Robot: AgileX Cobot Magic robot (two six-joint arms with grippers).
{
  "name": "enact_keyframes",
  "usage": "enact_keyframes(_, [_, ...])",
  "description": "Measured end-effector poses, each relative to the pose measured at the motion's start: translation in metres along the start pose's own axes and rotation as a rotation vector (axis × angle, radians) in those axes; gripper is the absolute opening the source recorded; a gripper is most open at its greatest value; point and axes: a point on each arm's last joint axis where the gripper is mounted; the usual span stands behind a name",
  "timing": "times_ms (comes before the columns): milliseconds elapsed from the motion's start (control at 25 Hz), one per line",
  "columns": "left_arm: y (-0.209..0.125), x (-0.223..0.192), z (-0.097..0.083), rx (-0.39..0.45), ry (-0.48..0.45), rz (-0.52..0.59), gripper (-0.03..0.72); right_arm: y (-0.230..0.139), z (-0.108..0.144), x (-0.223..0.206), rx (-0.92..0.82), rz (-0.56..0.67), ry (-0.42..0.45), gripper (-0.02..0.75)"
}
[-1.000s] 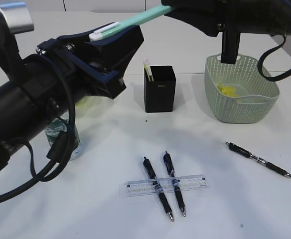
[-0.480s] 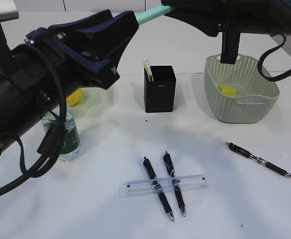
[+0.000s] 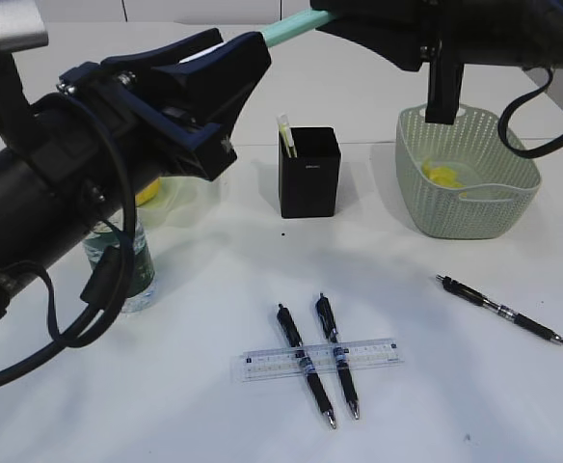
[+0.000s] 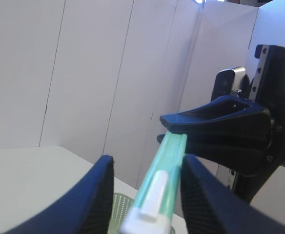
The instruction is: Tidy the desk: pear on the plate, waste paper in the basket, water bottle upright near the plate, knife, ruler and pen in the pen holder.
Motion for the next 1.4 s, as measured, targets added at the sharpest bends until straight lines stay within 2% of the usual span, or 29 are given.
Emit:
enact_keyframes(240, [-0.0006,-0.0001,-0.0009,-0.004,-0.01,0.003,0.199,0.0,0.0,0.0,0.0,0.0,0.0,0.051])
enact_keyframes(360, [-0.0011,0.0,-0.0033,-0.012,-0.032,0.007,0.158,-0.0001,0.0001,0.0,0.0,0.001,0.001,0.051])
enact_keyframes(840, [-0.0011,0.0,-0.0047,-0.009,-0.037,0.004,0.117,0.0,0.0002,0.0,-0.011,0.0,0.002,0.056])
enact_keyframes(1000, [-0.0005,0.0,-0.0026,0.008,-0.006,-0.005,0.116,-0.0007,0.0007,0.0,-0.011,0.008,0.008,0.111])
enact_keyframes(1080, [0.0004,0.0001,0.001,0.022,0.028,-0.015,0.116,-0.0017,0.0014,0.0,-0.013,0.018,0.015,0.166])
enact_keyframes(1240, [0.0006,0.0001,0.0015,0.025,0.034,-0.016,0.113,-0.003,0.0024,0.0001,-0.013,0.033,0.026,0.267])
enact_keyframes(1400, [0.0006,0.0001,0.0016,0.025,0.035,-0.017,0.113,-0.0036,0.0029,0.0001,0.006,0.04,0.032,0.307])
Point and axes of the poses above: a point on each arm's last joint axis where the gripper is mounted, x pointing back along that axis away from the gripper, z along the wrist's bending axis when the last joint is at zero, y = z × x, and after that the axes turned 4 degrees about x, right-handed
